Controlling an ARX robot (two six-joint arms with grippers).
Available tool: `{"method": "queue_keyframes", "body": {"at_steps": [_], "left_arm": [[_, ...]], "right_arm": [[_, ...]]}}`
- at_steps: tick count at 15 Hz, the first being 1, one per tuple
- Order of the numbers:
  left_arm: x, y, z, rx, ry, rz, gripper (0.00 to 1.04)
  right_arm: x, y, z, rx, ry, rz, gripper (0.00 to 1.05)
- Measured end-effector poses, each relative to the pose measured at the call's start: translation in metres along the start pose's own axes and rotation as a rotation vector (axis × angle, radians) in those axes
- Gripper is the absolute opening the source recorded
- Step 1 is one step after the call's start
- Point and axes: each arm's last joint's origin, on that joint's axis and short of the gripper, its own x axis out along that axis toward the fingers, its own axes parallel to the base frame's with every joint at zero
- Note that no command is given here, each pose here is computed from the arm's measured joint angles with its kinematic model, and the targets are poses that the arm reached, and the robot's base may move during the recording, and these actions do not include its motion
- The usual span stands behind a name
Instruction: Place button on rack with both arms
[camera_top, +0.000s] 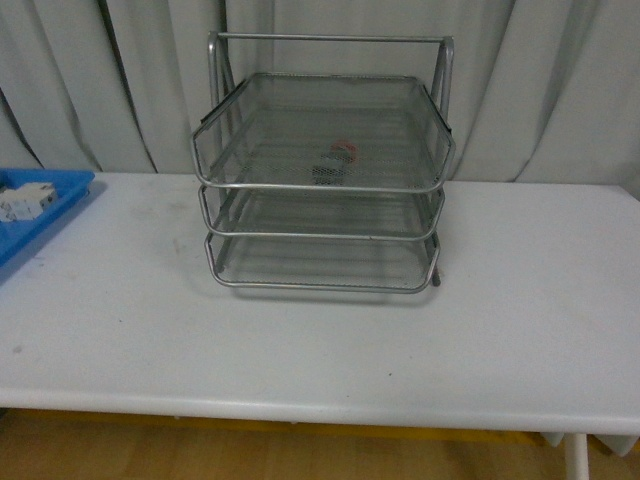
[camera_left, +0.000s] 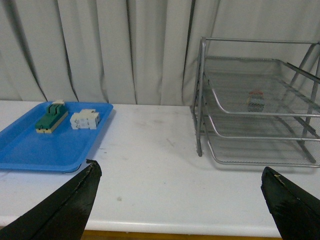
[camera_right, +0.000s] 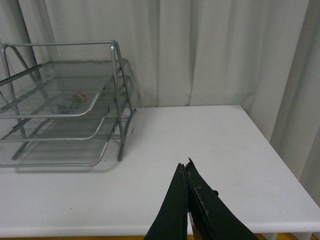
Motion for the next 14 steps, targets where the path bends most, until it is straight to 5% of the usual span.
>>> {"method": "queue_keyframes", "body": {"at_steps": [1,9,14], "left_arm": [[0.0000,0.0000,0.0000,0.000,0.000,0.000,0.98],[0.0000,0.0000,0.0000,0.000,0.000,0.000,0.98],[0.0000,0.0000,0.0000,0.000,0.000,0.000,0.98]], "right_arm": [[0.0000,0.0000,0.0000,-0.001,0.000,0.000,0.04],[0.0000,0.0000,0.0000,0.000,0.000,0.000,1.00],[0.0000,0.0000,0.0000,-0.001,0.000,0.000,0.98]]}}
